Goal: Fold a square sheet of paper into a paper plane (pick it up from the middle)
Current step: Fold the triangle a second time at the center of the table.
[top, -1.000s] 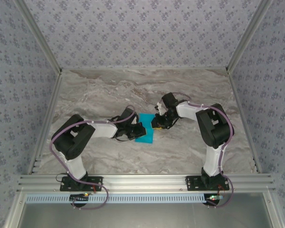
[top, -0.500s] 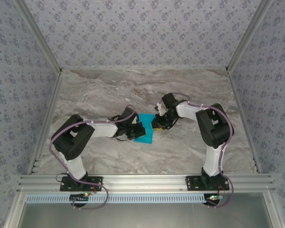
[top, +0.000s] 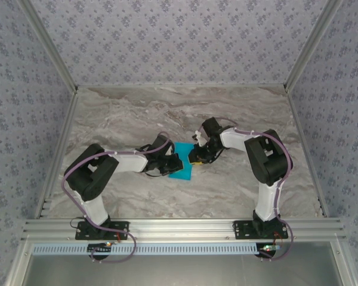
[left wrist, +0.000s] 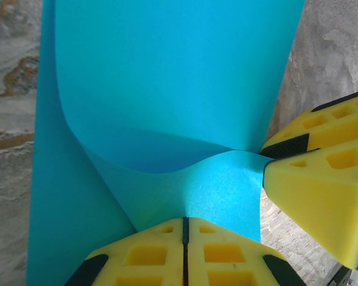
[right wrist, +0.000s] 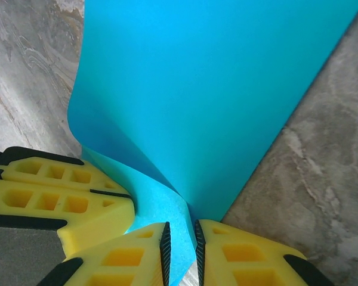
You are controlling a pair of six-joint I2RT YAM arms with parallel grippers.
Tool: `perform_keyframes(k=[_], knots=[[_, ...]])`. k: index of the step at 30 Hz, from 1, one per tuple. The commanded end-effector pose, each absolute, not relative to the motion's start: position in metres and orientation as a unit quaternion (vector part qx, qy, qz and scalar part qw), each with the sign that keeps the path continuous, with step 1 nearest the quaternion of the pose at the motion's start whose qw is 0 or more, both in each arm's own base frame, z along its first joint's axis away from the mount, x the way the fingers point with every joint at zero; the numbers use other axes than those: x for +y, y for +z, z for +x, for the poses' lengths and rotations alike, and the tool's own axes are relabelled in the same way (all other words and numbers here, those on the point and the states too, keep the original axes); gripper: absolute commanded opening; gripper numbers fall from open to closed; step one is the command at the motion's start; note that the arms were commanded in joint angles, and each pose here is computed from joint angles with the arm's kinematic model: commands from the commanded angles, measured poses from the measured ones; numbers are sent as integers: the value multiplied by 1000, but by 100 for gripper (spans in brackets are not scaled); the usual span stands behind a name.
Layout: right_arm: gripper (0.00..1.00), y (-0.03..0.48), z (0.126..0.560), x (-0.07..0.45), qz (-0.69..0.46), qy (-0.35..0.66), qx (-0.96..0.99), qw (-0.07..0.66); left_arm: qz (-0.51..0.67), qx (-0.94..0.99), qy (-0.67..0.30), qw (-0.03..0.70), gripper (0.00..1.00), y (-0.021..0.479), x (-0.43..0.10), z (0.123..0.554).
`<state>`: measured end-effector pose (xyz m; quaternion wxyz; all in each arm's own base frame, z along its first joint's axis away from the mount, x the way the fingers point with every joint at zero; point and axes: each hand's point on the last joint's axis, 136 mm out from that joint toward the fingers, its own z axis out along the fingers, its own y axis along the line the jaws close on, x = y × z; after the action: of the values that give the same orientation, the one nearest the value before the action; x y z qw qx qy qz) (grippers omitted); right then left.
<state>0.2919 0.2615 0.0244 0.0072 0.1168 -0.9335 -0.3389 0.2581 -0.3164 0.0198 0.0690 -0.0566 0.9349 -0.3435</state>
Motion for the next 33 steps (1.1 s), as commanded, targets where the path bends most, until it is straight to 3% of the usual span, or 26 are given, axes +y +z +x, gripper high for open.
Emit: perform_keyframes(k=[1, 8, 14, 25, 33], knots=[[21, 21, 287, 265, 123, -341, -931, 24, -58, 945, -317, 62, 9, 16, -306, 251], [5, 32, 288, 270, 126, -354, -927, 16, -58, 940, -324, 86, 13, 40, -303, 254], [4, 58, 281, 284, 141, -392, -909, 10, -80, 946, -286, 130, 18, 57, -274, 259], [5, 81, 267, 313, 154, -453, -878, 21, -109, 954, -250, 127, 14, 39, -252, 251], [5, 63, 266, 318, 147, -452, -879, 43, -107, 953, -255, 128, 14, 40, -253, 251]])
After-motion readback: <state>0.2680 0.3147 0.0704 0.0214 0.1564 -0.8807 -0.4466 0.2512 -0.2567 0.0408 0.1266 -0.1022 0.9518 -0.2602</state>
